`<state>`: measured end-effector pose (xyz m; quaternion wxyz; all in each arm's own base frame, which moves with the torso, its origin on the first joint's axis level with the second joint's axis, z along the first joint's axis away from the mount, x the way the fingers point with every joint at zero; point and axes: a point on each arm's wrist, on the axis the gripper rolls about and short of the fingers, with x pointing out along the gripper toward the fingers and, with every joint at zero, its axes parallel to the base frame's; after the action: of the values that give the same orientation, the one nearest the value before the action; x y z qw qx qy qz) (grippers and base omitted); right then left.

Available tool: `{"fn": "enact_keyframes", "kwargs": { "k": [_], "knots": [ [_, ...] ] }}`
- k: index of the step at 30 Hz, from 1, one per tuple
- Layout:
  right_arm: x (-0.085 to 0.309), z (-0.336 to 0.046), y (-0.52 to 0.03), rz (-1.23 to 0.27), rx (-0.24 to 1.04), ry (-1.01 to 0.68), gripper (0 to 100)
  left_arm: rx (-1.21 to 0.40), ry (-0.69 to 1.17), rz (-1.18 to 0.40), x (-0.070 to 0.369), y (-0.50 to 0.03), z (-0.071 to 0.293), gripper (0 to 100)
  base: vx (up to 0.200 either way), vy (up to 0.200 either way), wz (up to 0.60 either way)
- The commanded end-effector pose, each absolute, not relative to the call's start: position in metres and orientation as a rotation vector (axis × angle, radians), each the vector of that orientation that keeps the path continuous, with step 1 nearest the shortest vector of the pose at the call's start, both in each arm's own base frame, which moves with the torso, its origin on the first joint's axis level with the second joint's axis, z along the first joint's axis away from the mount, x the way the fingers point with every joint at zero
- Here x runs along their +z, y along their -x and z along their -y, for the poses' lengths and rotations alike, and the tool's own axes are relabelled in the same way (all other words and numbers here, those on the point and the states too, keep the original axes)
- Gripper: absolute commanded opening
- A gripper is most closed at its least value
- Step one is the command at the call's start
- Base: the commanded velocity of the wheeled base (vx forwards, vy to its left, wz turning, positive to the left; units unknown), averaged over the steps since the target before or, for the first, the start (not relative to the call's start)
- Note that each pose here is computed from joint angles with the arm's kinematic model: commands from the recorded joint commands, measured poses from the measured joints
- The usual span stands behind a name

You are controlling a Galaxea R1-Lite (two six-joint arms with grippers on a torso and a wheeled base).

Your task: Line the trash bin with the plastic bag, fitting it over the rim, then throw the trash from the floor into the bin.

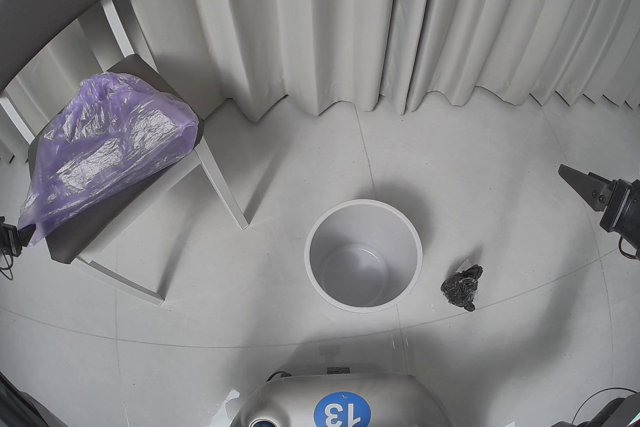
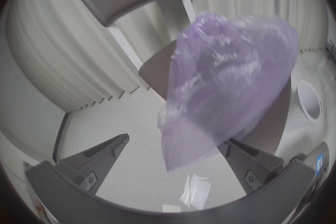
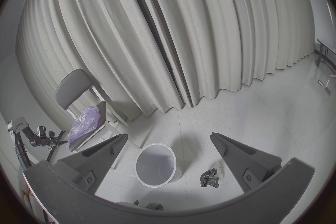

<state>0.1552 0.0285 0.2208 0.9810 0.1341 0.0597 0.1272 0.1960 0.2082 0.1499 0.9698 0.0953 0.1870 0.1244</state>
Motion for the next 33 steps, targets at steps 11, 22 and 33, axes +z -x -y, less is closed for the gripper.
{"fn": "enact_keyframes", "kwargs": {
  "k": [11,22,33],
  "knots": [
    [0.222,-0.027,-0.154,-0.112,0.247,-0.271,100,0.260,-0.123,-0.198,0.157,-0.203,-0.196,100,0.000,0.000,0.00],
    [0.223,-0.026,-0.153,-0.107,0.248,-0.271,100,0.239,-0.111,-0.213,0.146,-0.209,-0.195,100,0.000,0.000,0.00],
    [0.224,-0.026,-0.149,-0.097,0.251,-0.271,100,0.193,-0.098,-0.221,0.142,-0.210,-0.188,0,0.000,0.000,0.00]
  ]
}}
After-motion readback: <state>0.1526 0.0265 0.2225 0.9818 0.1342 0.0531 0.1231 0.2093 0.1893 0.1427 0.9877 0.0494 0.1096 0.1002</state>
